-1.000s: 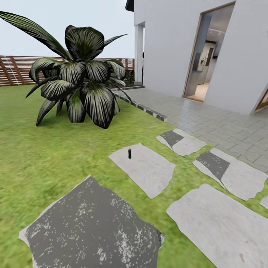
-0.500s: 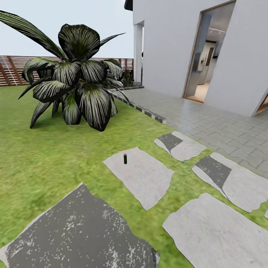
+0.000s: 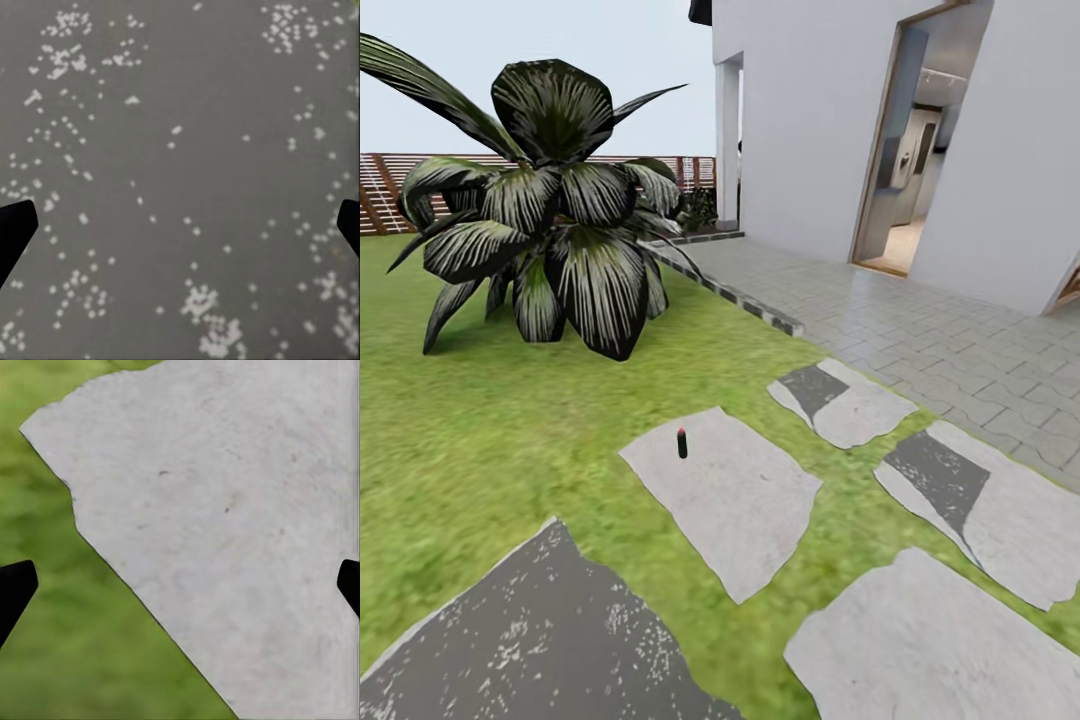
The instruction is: In the garden, pick up the pesticide atomizer on the floor and spray pesticide onto both trees until each tree trunk is fully covered.
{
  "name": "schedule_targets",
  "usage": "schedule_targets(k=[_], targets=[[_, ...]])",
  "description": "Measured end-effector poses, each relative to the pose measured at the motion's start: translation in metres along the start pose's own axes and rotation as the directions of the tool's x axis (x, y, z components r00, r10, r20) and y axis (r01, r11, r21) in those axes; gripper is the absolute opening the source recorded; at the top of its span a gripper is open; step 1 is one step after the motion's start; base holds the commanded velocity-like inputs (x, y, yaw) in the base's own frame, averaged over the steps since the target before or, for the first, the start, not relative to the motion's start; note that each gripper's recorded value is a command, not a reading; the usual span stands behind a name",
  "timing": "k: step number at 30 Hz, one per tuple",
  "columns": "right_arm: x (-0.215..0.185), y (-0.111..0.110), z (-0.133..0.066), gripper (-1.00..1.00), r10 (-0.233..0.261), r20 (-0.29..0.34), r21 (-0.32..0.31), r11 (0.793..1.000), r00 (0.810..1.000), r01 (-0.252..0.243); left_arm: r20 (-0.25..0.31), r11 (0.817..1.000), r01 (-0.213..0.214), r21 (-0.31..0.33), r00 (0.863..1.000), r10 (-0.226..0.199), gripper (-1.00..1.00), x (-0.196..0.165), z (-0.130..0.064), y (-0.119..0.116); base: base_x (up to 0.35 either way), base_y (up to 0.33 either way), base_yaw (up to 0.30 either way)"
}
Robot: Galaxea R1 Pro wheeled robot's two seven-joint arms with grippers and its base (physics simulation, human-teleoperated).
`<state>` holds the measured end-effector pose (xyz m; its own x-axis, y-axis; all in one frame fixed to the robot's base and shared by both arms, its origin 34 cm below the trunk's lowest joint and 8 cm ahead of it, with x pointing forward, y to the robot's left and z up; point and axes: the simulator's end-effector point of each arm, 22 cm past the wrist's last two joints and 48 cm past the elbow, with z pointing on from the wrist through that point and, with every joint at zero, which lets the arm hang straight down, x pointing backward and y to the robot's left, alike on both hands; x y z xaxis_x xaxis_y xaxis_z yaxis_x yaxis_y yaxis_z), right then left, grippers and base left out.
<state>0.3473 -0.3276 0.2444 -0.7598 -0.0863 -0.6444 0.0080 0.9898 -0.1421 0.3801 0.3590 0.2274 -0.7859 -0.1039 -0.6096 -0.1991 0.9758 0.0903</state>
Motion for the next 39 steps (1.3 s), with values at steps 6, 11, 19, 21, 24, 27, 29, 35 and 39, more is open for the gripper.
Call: schedule_targets(k=[6, 11, 19, 21, 24, 27, 29, 35, 39], targets=[[0.0000, 0.0000, 0.0000, 1.00, 0.000, 0.000, 0.000, 1.000, 1.000, 0.000, 0.000, 1.000, 0.000, 0.000, 1.000, 0.000, 1.00, 0.0002, -0.0001, -0.0002, 0.296, -0.163, 0.000], [0.0000, 0.0000, 0.0000, 1.00, 0.000, 0.000, 0.000, 1.000, 1.000, 0.000, 0.000, 1.000, 0.000, 0.000, 1.000, 0.000, 1.00, -0.0002, 0.0001, -0.0003, 0.296, -0.163, 0.000], [0.0000, 0.0001, 0.0000, 1.00, 0.000, 0.000, 0.000, 1.000, 1.000, 0.000, 0.000, 1.000, 0.000, 0.000, 1.000, 0.000, 1.00, -0.0001, 0.0000, -0.0001, 0.296, -0.163, 0.000], [0.0000, 0.0000, 0.0000, 1.00, 0.000, 0.000, 0.000, 1.000, 1.000, 0.000, 0.000, 1.000, 0.000, 0.000, 1.000, 0.000, 1.00, -0.0001, 0.0000, 0.0000, 0.296, -0.163, 0.000], [0.0000, 0.0000, 0.0000, 1.00, 0.000, 0.000, 0.000, 1.000, 1.000, 0.000, 0.000, 1.000, 0.000, 0.000, 1.000, 0.000, 1.00, -0.0003, 0.0001, 0.0002, 0.296, -0.163, 0.000], [0.0000, -0.0001, 0.0000, 1.00, 0.000, 0.000, 0.000, 1.000, 1.000, 0.000, 0.000, 1.000, 0.000, 0.000, 1.000, 0.000, 1.00, -0.0002, 0.0001, 0.0000, 0.296, -0.163, 0.000], [0.0000, 0.0000, 0.0000, 1.00, 0.000, 0.000, 0.000, 1.000, 1.000, 0.000, 0.000, 1.000, 0.000, 0.000, 1.000, 0.000, 1.00, -0.0003, 0.0001, 0.0003, 0.296, -0.163, 0.000], [0.0000, 0.0000, 0.0000, 1.00, 0.000, 0.000, 0.000, 1.000, 1.000, 0.000, 0.000, 1.000, 0.000, 0.000, 1.000, 0.000, 1.00, 0.0000, 0.0000, 0.0001, 0.295, -0.163, 0.000], [-0.0001, -0.0001, 0.0000, 1.00, 0.000, 0.000, 0.000, 1.000, 1.000, 0.000, 0.000, 1.000, 0.000, 0.000, 1.000, 0.000, 1.00, -0.0002, 0.0000, 0.0001, 0.287, -0.164, 0.000]])
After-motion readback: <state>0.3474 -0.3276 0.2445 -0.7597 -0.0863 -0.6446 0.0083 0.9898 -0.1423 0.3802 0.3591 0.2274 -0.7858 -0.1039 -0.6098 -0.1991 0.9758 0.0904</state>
